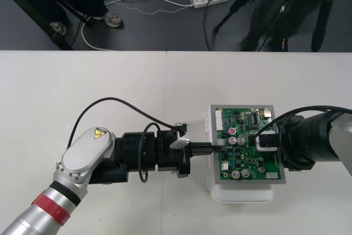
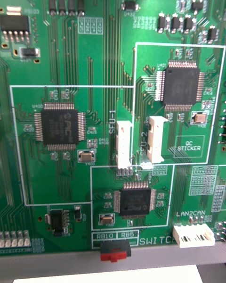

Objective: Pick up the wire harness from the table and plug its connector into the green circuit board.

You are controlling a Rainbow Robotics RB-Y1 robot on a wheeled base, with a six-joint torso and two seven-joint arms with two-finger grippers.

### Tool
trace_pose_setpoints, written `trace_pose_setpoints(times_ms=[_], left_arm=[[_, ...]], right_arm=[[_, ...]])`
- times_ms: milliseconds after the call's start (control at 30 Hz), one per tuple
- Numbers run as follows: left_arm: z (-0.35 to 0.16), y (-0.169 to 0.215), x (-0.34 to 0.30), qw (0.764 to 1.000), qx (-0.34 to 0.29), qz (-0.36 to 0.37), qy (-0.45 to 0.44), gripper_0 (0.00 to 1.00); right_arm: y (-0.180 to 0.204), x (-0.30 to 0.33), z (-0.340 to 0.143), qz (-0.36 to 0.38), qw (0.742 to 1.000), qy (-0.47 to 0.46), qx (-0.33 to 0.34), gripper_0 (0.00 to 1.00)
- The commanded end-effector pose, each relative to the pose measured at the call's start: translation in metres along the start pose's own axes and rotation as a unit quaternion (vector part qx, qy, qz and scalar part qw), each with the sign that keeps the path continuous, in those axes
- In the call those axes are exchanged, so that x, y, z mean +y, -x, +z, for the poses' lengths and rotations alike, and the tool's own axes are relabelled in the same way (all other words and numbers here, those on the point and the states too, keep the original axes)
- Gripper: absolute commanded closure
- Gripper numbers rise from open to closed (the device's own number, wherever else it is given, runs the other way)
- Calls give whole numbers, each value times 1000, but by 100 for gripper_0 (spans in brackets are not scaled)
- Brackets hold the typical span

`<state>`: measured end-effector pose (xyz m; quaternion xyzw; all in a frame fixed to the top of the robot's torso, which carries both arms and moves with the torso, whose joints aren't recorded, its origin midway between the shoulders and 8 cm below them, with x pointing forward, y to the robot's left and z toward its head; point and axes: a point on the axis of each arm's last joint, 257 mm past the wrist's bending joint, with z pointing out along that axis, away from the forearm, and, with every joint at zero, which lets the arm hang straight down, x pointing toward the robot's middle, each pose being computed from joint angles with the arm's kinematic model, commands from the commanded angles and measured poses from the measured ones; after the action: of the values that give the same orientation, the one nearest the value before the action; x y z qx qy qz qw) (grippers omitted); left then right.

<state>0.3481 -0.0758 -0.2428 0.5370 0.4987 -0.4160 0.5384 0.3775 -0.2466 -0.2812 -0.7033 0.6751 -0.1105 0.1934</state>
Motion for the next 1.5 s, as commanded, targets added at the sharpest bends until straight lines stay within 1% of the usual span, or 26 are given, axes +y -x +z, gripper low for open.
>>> trace_pose_setpoints(times_ms=[33,233,267,300,333,367,400,467,533,567,833,1000,1033,1233,1500], left_arm=[[23,30,-12,999,-37,-30,-6,100],[18,25,-11,999,-30,-33,-5,99],[17,25,-11,999,-30,-32,-5,86],[16,24,-11,999,-29,-32,-5,77],[15,23,-9,999,-27,-32,-4,56],[12,22,-8,999,-26,-33,-2,44],[11,21,-7,999,-24,-32,-1,40],[8,19,-5,999,-21,-32,2,35],[3,17,-2,999,-18,-31,5,33],[-3,15,3,999,-14,-29,12,31],[-27,8,14,999,-4,-27,28,29],[-45,3,20,999,14,-14,38,29],[-54,3,26,999,21,-9,44,29],[-85,5,35,998,38,8,52,29],[-137,20,41,998,51,20,32,29]], right_arm=[[26,-4,-3,-40,999,-5,-25,0],[26,-4,-3,-40,999,-5,-25,0],[26,-4,-3,-40,999,-5,-25,0],[26,-4,-3,-40,999,-5,-26,0],[26,-4,-3,-40,999,-5,-25,0],[25,-4,-3,-40,999,-6,-24,0],[26,-4,-3,-40,999,-6,-24,0],[24,-5,-3,-40,999,-6,-22,0],[23,-5,-3,-40,999,-7,-20,0],[23,-6,-2,-40,999,-9,-19,0],[13,-9,-5,-40,999,-13,-6,0],[-8,-12,-11,-36,999,-14,10,0],[-18,-8,-15,-32,999,-8,11,0],[-42,-4,-39,-13,1000,7,-7,0],[-59,-15,-83,17,999,-3,-50,0]])
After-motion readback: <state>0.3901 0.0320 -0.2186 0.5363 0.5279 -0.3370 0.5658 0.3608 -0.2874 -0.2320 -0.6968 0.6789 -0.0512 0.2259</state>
